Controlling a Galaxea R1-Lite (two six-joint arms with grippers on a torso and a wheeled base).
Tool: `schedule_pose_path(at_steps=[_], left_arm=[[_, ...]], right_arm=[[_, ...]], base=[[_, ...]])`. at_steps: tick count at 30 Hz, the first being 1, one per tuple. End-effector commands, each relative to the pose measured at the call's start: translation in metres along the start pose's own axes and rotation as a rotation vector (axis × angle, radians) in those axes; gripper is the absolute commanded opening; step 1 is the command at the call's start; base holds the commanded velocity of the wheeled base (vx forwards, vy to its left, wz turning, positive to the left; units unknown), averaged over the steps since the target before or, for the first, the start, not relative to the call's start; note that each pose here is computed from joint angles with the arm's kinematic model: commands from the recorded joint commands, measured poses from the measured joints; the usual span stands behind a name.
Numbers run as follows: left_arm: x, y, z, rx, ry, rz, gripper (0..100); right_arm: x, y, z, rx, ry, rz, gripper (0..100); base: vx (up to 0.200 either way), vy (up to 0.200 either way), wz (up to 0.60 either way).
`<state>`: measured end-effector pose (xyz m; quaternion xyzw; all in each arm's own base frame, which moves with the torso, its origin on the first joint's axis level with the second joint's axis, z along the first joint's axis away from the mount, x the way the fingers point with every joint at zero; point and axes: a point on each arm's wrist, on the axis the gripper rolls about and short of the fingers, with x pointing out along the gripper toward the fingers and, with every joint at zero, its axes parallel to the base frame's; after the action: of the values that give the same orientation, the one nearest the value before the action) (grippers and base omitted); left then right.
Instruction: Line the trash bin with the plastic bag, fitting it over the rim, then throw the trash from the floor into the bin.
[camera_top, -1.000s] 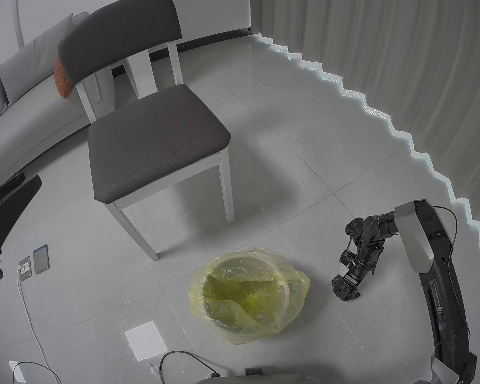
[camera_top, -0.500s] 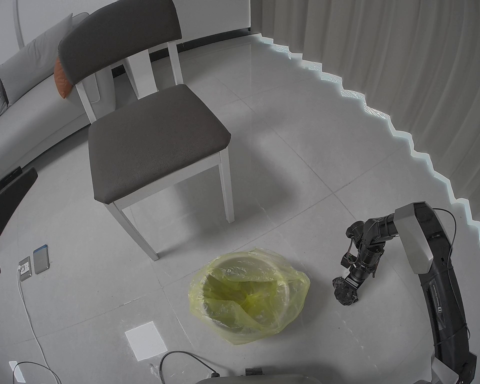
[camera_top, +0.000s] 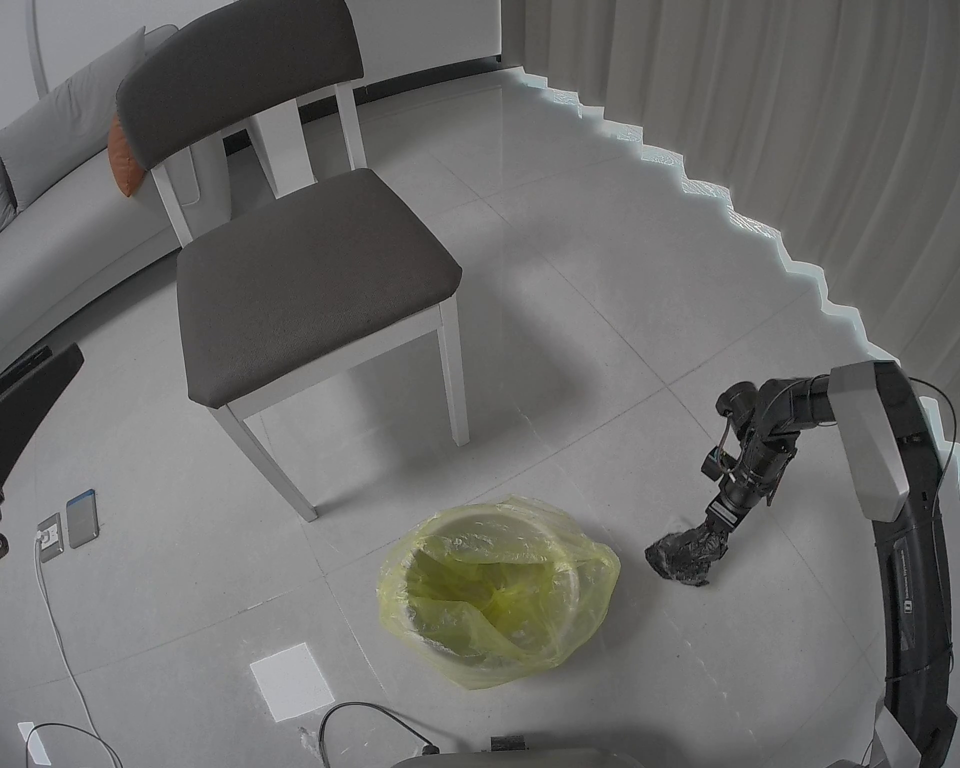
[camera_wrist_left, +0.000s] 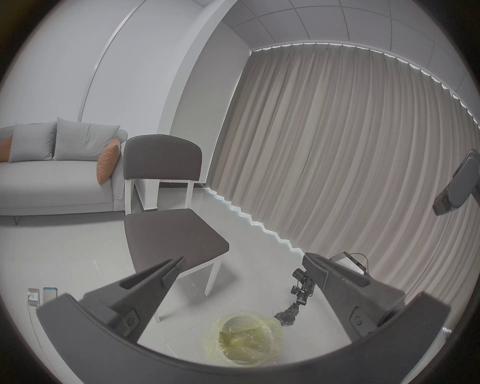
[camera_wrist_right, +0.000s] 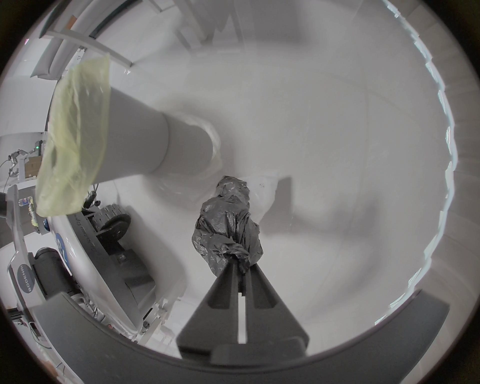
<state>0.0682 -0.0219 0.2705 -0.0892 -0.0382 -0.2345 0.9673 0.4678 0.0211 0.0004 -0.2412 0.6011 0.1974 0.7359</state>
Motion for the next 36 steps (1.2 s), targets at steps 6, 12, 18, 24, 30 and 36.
schedule_pose_path(at_steps=[6,12,18,24,30,36], left_arm=[[0.008,0.006,-0.004,-0.025,0.032,0.063,100],[0.022,0.015,-0.016,-0.039,0.091,0.188,100],[0.016,0.014,-0.018,-0.035,0.085,0.199,100],[0.006,0.014,-0.020,-0.005,0.058,0.243,100],[0.005,0.014,-0.015,0.021,0.035,0.264,100],[0.009,0.012,0.001,0.101,-0.028,0.252,100]], right_arm=[[-0.153,0.037,-0.022,-0.057,-0.207,-0.040,0],[-0.225,0.090,-0.038,-0.170,-0.366,-0.049,0],[-0.268,0.161,-0.034,-0.359,-0.566,-0.025,0],[-0.275,0.211,-0.028,-0.500,-0.606,0.037,0],[-0.247,0.253,-0.018,-0.608,-0.531,0.115,0],[-0.219,0.273,-0.009,-0.657,-0.462,0.154,0]], base=[[0.000,0.000,0.00],[0.000,0.000,0.00],[0.000,0.000,0.00],[0.000,0.000,0.00],[0.000,0.000,0.00],[0.000,0.000,0.00]])
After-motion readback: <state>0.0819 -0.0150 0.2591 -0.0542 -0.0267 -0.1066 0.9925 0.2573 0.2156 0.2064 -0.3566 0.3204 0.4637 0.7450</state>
